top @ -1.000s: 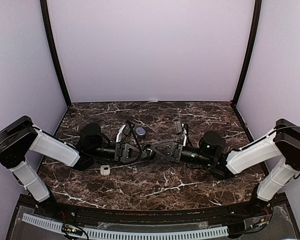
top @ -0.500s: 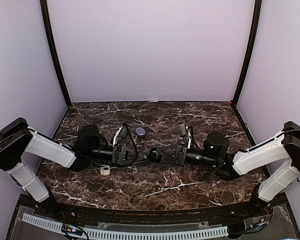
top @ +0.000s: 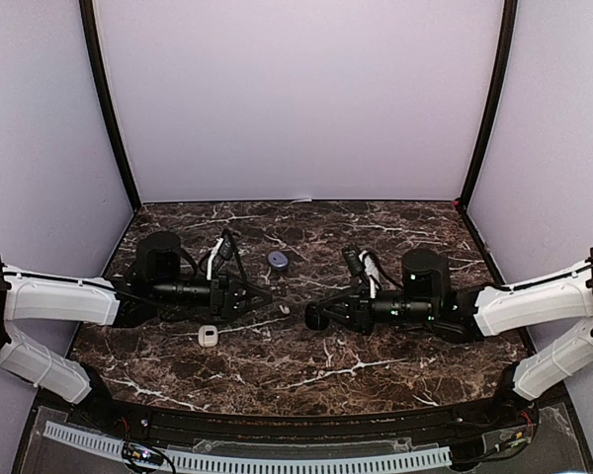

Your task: Insert the wireless bluetooth earbuds into the charging case

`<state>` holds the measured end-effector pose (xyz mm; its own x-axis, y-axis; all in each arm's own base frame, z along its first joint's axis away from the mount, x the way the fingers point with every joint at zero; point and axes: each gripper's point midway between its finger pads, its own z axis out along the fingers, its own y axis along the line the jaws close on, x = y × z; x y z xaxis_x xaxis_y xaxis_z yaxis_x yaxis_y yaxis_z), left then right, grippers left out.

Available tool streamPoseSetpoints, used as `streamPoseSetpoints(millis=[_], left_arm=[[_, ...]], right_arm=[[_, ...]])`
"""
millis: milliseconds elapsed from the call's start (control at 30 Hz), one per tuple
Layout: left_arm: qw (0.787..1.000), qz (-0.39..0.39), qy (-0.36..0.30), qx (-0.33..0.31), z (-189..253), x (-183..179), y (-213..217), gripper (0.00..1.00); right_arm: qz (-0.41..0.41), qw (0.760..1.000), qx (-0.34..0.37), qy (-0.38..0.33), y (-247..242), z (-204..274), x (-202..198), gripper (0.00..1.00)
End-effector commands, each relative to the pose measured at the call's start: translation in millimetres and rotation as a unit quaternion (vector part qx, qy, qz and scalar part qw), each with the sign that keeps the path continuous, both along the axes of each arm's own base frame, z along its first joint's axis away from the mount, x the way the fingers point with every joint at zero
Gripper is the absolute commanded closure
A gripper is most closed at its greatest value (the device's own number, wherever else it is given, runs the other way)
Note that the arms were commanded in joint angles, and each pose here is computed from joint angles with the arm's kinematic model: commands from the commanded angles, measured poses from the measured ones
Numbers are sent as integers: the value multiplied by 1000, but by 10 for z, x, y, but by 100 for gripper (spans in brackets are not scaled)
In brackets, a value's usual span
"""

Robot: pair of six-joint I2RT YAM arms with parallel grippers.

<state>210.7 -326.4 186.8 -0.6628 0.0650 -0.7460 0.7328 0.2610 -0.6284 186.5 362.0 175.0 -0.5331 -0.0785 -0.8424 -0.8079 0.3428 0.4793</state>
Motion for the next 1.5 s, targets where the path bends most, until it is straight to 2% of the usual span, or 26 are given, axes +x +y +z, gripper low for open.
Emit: streamPoseSetpoints(millis=[0,200,333,467,533,733,800,900,967,1000,1100,1133,1233,1333,1467], left_arm=[[998,25,-36,41,-13,140,61,1],[987,-52,-148,-22,29,-156,59,1],[980,-87,-180,-13,-42,-225,23,1],[964,-155,-214,5,-117,-368,-85,1],[960,-157,-232,12,-130,-361,-122,1],[953,-73,-293,9,63,-167,-41,1],[953,-21,-303,-4,179,-100,59,1],[964,110,-242,-6,158,171,300,1],[964,126,-232,18,93,230,354,1],[965,111,-236,26,77,204,332,3],[970,1,-243,16,41,-87,155,12],[971,-18,-236,17,11,-120,115,12],[973,-83,-215,27,-140,-250,-12,3],[966,-132,-219,37,-252,-370,-170,11],[958,-157,-236,40,-366,-445,-344,11]], right_arm=[[71,993,-78,-55,55,-47,-84,94],[117,982,-117,-90,116,-5,-114,94],[130,975,-141,-108,123,-10,-98,95],[142,971,-150,-118,154,14,-88,96],[146,970,-153,-122,175,21,-80,96],[135,965,-201,-105,179,-99,31,98],[136,963,-215,-91,172,-150,33,99],[140,961,-225,-80,149,-198,11,99],[142,961,-223,-79,145,-205,-6,99],[143,961,-221,-79,147,-199,-11,99],[158,961,-212,-81,168,-174,-56,99],[161,961,-210,-83,175,-170,-62,99],[169,960,-204,-91,206,-141,-80,99],[174,959,-201,-97,245,-119,-91,99],[196,958,-184,-101,320,-78,-190,99]])
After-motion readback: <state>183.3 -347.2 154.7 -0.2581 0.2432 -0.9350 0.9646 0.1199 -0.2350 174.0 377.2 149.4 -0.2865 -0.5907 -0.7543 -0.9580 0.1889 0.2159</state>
